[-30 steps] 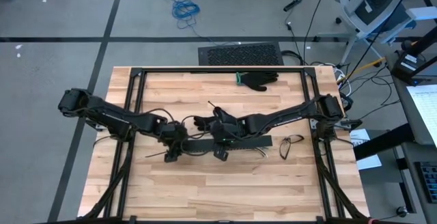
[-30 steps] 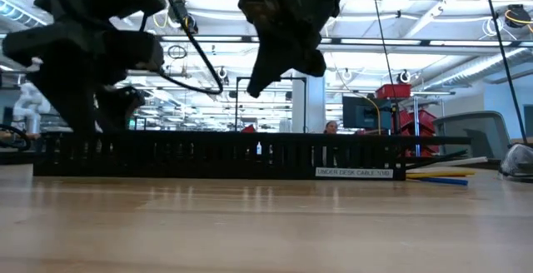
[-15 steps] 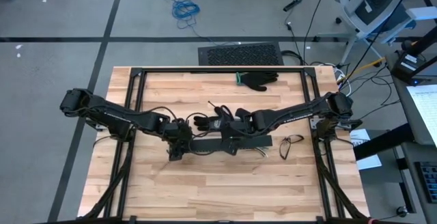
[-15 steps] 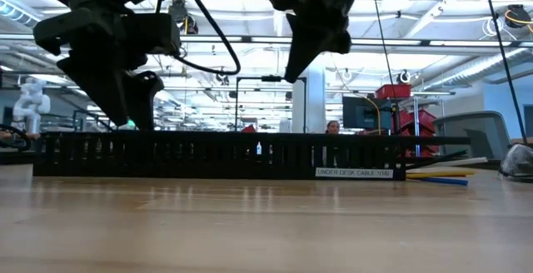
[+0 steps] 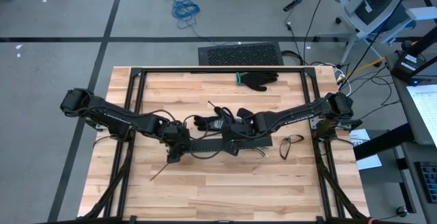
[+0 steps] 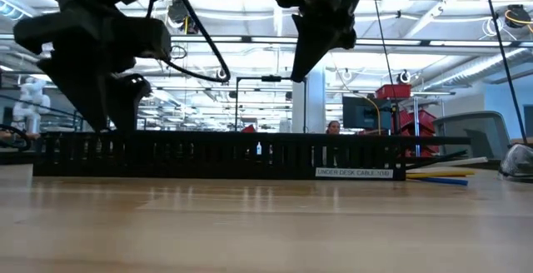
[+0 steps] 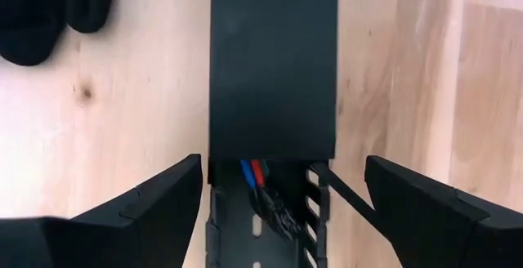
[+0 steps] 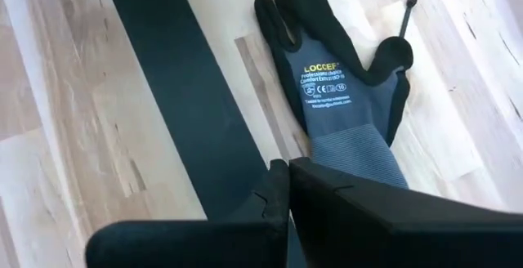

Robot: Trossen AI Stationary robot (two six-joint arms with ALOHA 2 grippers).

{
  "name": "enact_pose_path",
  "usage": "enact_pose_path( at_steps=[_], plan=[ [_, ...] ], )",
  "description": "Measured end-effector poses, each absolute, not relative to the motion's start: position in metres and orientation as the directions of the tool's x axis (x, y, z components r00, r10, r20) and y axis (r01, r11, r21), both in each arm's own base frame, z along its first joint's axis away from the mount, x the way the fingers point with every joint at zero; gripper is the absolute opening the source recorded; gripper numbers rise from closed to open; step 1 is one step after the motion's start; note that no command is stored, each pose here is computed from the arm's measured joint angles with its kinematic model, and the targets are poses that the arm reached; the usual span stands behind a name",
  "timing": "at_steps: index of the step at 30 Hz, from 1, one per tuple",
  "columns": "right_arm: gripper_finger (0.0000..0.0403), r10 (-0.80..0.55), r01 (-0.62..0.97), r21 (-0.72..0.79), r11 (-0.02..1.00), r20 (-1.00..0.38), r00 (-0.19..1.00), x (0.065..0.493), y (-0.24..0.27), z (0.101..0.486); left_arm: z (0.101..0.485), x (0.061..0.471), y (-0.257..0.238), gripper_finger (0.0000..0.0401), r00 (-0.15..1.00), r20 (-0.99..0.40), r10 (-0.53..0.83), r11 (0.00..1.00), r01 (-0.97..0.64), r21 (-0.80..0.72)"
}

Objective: Ziptie cables
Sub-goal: Close the black cable duct

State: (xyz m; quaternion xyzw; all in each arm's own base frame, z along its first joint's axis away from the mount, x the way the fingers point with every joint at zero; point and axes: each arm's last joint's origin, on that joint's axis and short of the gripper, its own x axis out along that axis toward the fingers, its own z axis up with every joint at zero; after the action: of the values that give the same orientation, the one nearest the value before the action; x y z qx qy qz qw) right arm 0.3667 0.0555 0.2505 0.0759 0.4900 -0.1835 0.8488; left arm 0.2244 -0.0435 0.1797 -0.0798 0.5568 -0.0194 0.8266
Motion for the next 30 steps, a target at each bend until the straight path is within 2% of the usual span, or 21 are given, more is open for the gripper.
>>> enact_pose_path(
  at_steps=[9,16,19,30],
  plan=[
    [0.0,-0.26,0.406,-0.061,0.912,-0.851,0.457,0.367,0.056,0.251,0.152,0.216,-0.041,0.0331,0.313,-0.942,-0.117,0.987,-0.067,-0.145],
    [0.0,-0.257,0.429,-0.04,0.903,-0.848,0.464,0.367,0.057,0.251,0.155,0.225,-0.038,0.0331,0.401,-0.911,-0.099,0.986,-0.083,-0.143],
    [0.0,-0.256,0.429,-0.038,0.903,-0.848,0.465,0.367,0.059,0.251,0.155,0.224,-0.038,0.033,0.401,-0.911,-0.096,0.987,-0.083,-0.14],
    [0.0,-0.258,0.46,-0.02,0.888,-0.849,0.461,0.366,0.062,0.251,0.154,0.222,-0.037,0.0277,0.384,-0.92,-0.074,0.994,-0.045,-0.099]
  ],
)
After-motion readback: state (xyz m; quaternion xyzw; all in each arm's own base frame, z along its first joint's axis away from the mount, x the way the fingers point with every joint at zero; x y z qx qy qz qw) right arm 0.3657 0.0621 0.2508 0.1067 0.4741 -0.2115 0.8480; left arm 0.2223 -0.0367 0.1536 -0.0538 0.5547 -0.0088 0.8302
